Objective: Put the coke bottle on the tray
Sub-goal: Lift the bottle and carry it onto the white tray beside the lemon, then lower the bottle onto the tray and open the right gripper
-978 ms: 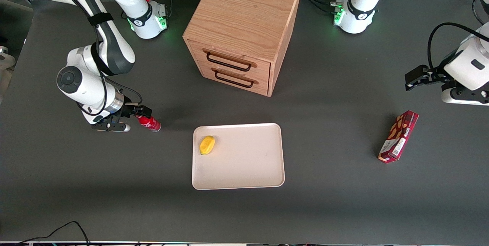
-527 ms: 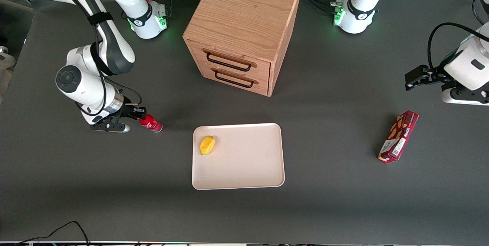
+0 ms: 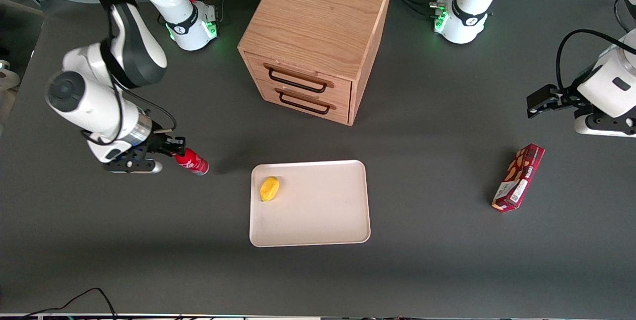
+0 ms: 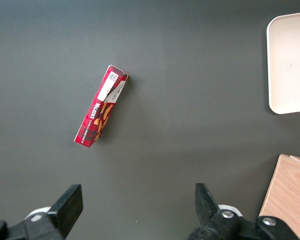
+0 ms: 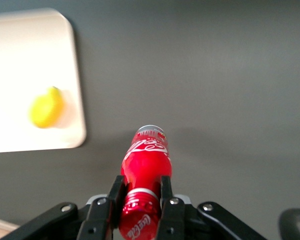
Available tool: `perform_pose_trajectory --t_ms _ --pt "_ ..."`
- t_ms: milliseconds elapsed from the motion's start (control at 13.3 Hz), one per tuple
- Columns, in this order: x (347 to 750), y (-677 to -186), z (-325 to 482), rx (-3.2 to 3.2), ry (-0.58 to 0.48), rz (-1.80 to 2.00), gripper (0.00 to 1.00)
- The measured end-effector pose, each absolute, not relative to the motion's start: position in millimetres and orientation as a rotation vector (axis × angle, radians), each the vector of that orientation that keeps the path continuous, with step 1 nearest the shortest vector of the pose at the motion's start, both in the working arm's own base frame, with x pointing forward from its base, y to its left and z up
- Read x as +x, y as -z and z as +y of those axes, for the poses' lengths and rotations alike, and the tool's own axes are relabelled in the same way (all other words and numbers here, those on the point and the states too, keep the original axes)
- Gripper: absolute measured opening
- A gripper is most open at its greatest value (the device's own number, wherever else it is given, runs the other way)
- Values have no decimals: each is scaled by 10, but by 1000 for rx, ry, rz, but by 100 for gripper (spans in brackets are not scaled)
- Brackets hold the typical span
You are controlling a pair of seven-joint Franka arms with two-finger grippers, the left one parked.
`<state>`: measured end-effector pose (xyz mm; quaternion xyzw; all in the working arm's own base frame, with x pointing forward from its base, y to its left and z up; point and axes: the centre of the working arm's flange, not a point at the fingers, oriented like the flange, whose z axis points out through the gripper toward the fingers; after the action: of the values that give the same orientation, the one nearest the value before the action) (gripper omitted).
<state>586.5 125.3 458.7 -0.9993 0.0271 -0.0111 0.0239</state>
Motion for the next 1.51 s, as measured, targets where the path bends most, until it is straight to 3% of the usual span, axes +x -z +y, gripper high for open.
perform_pose_trajectory --t_ms 226,452,903,978,1505 --pt "5898 -5690 1663 -3056 159 60 33" --pt "6009 -5900 2189 -3014 195 42 33" --pt "6806 -4500 2705 -3028 12 149 33" --pt "6958 -4181 2779 -3048 26 163 33" --pt "7191 -3482 2983 -3017 126 177 33"
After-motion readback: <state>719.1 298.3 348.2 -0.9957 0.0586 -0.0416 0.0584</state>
